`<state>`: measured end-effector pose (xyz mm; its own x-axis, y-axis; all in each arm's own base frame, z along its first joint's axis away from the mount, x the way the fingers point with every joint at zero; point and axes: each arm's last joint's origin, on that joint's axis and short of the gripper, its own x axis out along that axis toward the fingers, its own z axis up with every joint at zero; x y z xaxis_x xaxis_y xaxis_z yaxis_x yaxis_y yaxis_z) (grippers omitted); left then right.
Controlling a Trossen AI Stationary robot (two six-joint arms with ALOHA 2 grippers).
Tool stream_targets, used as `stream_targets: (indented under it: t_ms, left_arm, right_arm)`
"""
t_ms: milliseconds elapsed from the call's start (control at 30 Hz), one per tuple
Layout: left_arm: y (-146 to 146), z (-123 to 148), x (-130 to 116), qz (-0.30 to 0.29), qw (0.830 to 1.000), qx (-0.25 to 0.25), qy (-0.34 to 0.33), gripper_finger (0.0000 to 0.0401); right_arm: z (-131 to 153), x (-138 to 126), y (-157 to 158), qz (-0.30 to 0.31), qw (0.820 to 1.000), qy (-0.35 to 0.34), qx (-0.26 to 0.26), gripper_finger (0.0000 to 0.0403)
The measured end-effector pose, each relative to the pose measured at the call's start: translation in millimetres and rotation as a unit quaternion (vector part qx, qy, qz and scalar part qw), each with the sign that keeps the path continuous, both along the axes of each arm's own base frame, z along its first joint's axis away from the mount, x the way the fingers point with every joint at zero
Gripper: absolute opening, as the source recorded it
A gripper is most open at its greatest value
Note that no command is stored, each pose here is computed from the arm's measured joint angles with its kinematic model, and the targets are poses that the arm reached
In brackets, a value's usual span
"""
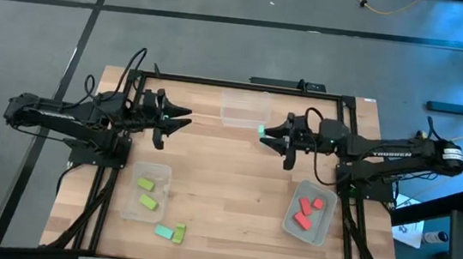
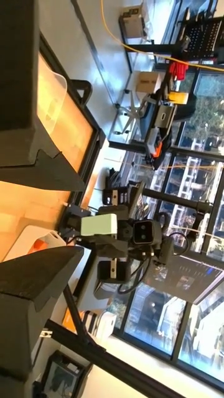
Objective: Sort & place blocks by color
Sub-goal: Put the top right blue block into the top transparent bin
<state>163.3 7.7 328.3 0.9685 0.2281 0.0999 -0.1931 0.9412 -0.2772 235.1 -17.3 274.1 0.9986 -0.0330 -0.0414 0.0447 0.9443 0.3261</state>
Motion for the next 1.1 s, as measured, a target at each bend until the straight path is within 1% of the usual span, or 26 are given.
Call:
stream_targets:
  t_ms: [167,267,400,533,667,833,1000,1100]
  left_arm:
    - [1,0,0,0.013,1.0,-0.001,-0.002,0.0147]
    - [1,-4,12,0.023,1.0,-0.002,0.004,0.0148]
    - [1,-11,31,0.01,1.0,-0.005,0.006,0.0148]
    - [0,-17,45,-0.009,0.999,-0.043,0.0,0.015]
    - [-1,-23,58,-0.037,0.997,-0.073,-0.004,0.0168]
    - [-2,-23,75,-0.049,0.996,-0.069,-0.001,0.0195]
    - [-3,-16,102,-0.063,0.997,-0.033,0.014,0.0212]
    - [-3,-15,117,-0.07,0.997,-0.026,0.024,0.0216]
  right_arm:
    - [-3,7,3,0.007,1.0,0.013,-0.003,0.013]
    - [7,20,7,0.016,0.999,0.009,-0.029,0.013]
    - [22,41,8,0.022,0.998,0.0,-0.053,0.013]
    - [34,59,7,0.03,0.997,0.003,-0.071,0.013]
    - [37,73,8,0.055,0.996,0.018,-0.075,0.013]
    - [34,82,8,0.056,0.996,0.027,-0.071,0.013]
    - [32,84,8,0.056,0.995,0.028,-0.072,0.013]
    - [32,84,8,0.056,0.995,0.027,-0.073,0.013]
